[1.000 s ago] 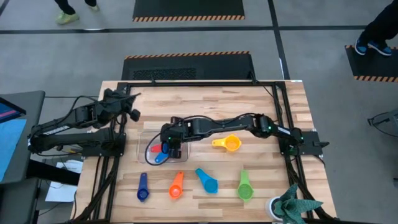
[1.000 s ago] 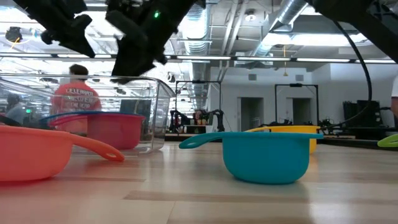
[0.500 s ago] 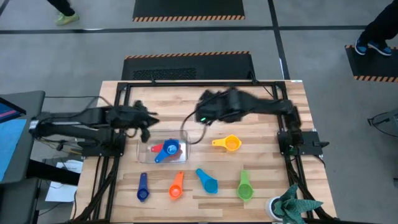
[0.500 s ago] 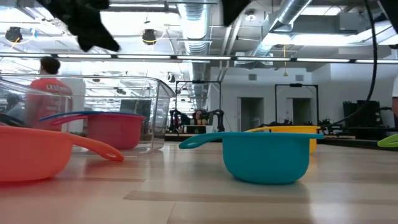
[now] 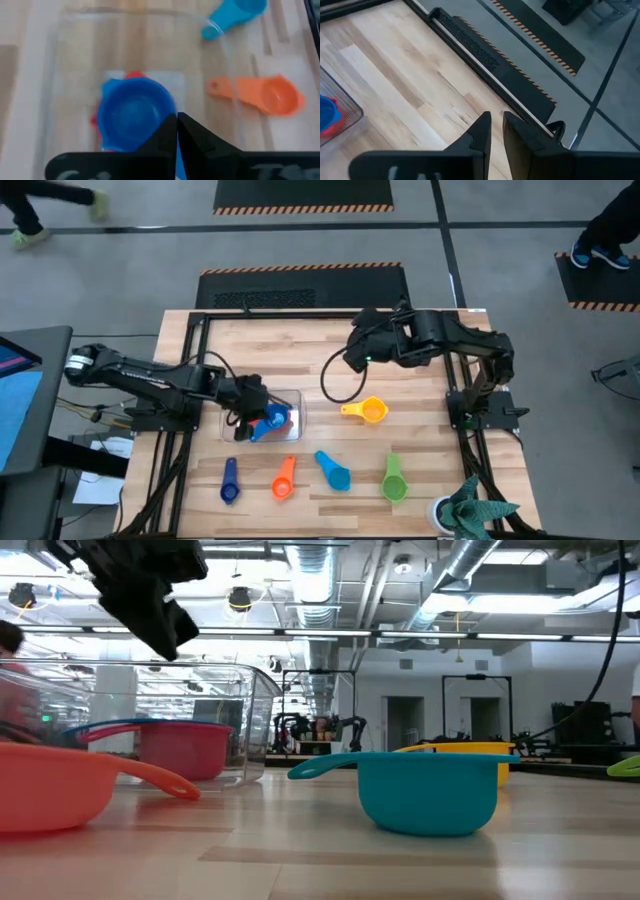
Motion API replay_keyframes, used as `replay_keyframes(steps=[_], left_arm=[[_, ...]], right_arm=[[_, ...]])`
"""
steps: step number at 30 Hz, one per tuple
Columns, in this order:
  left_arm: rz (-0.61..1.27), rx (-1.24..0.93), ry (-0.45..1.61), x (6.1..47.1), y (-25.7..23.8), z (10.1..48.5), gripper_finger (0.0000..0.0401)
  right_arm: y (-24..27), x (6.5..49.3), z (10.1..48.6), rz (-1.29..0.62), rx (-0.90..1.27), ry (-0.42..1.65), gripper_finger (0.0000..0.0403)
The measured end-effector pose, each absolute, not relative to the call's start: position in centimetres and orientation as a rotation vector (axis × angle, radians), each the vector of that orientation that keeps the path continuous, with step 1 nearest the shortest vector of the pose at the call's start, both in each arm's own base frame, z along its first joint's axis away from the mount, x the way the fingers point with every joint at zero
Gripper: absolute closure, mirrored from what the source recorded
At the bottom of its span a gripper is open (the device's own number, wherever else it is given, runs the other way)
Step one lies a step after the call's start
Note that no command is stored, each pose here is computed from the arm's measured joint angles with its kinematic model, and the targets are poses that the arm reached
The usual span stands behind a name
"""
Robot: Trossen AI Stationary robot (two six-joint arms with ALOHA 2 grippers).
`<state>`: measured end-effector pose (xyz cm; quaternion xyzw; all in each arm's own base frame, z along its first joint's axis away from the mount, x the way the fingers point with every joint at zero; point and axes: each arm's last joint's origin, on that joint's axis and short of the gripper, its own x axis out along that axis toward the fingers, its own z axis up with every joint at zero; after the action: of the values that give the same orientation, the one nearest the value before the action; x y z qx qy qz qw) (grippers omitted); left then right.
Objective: Nest measuring cups in basket
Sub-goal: Stack the blue measuring cup on top the red measuring cup in the transparent bin
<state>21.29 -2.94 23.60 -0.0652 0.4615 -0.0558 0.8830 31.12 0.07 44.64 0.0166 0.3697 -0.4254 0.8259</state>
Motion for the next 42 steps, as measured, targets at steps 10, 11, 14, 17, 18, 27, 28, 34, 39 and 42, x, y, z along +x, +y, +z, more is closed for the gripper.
replay_keyframes(steps=[10,11,14,17,18,27,28,34,39,42], left_arm=[[-0.117,-0.1,1.12,23.7,-5.3,21.3,0.0401],[-0.126,-0.101,1.123,23.8,-5.5,21.3,0.0401],[-0.177,-0.116,1.131,24.1,-6.1,21.4,0.0401],[-0.22,-0.116,1.149,24.1,-6.8,21.2,0.0401],[-0.222,-0.111,1.154,24.1,-6.9,21.0,0.0401],[-0.201,-0.086,1.249,24.2,-7.5,19.4,0.0401],[-0.186,-0.076,1.252,24.2,-7.5,19.4,0.0401],[-0.155,-0.056,1.289,23.9,-7.2,19.3,0.0401],[-0.133,-0.039,1.356,23.2,-7.0,19.1,0.0401],[-0.111,-0.023,1.359,23.1,-6.9,19.1,0.0401]], right_arm=[[0.0,32.4,43.5,-0.895,-0.035,0.844,0.0333],[0.0,32.5,43.4,-0.895,-0.037,0.848,0.0333],[-0.1,32.5,43.5,-0.894,-0.047,0.847,0.0333],[-0.1,32.4,43.5,-0.897,-0.057,0.847,0.0333],[-0.1,32.5,43.5,-0.897,-0.057,0.848,0.0333],[-0.1,32.5,43.5,-0.894,-0.063,0.85,0.0333],[-0.1,32.5,43.5,-0.894,-0.063,0.85,0.0333],[-0.1,32.5,43.5,-0.893,-0.064,0.851,0.0333],[-0.1,32.5,43.5,-0.893,-0.064,0.851,0.0333],[-0.1,32.5,43.5,-0.893,-0.064,0.851,0.0333]])
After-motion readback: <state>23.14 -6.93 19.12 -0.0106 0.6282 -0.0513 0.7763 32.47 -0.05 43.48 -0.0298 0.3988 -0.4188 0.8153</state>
